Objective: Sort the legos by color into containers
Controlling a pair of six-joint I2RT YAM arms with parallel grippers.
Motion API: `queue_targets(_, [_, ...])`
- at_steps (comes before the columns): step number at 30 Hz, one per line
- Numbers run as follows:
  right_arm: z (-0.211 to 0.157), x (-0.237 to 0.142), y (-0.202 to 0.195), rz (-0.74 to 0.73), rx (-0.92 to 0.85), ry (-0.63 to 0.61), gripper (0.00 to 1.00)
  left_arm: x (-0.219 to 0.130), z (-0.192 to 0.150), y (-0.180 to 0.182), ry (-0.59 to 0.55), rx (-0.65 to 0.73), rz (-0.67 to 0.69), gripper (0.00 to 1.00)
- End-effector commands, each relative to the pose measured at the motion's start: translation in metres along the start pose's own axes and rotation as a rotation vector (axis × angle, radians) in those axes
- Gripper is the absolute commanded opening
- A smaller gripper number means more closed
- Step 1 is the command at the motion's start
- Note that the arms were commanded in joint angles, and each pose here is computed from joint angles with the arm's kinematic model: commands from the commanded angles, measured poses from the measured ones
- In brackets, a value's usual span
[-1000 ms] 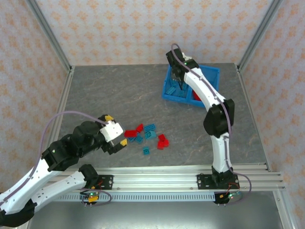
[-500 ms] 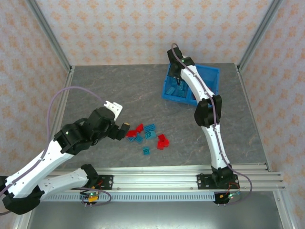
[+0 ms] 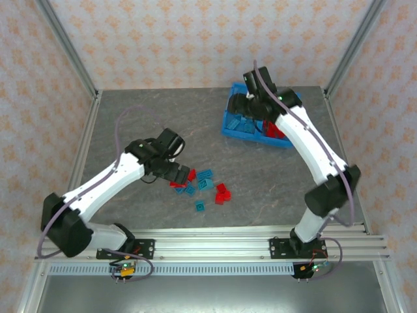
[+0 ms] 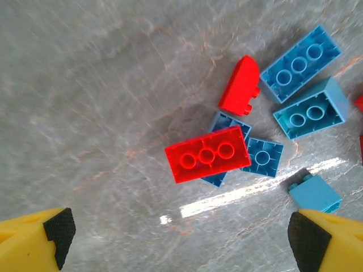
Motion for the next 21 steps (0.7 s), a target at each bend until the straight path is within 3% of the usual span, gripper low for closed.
queue_targets(1, [-0.050, 0.002, -0.020, -0.034, 0.024, 0.129, 0.69, 0.016, 0.000, -0.008, 0.067, -0.069, -0.082, 1.00])
queue_targets(9, [-0.128, -0.020, -0.037, 0.073, 0.132, 0.272, 0.75, 0.062, 0.006, -0.011, 0.142, -0.178, -0.244, 1.00])
queue_targets(18, [-0.122, -0.027, -0.039, 0.050, 0.153, 0.243, 0.75, 0.089, -0.004, -0.004, 0.209, -0.199, -0.240, 1.00])
queue_targets(21, [-0.118, -0.024, -0.035, 0.055, 0.149, 0.245, 0.75, 0.095, -0.007, -0.004, 0.234, -0.193, -0.239, 0.94])
Point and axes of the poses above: each hand's point on the last joint's axis, 136 mm out from that joint toward the fingers, its own x axis out along the fingers, its own y axis along the line the jaws close on, z = x × y, the point moved 4 cm from there along -x, back along the fingers
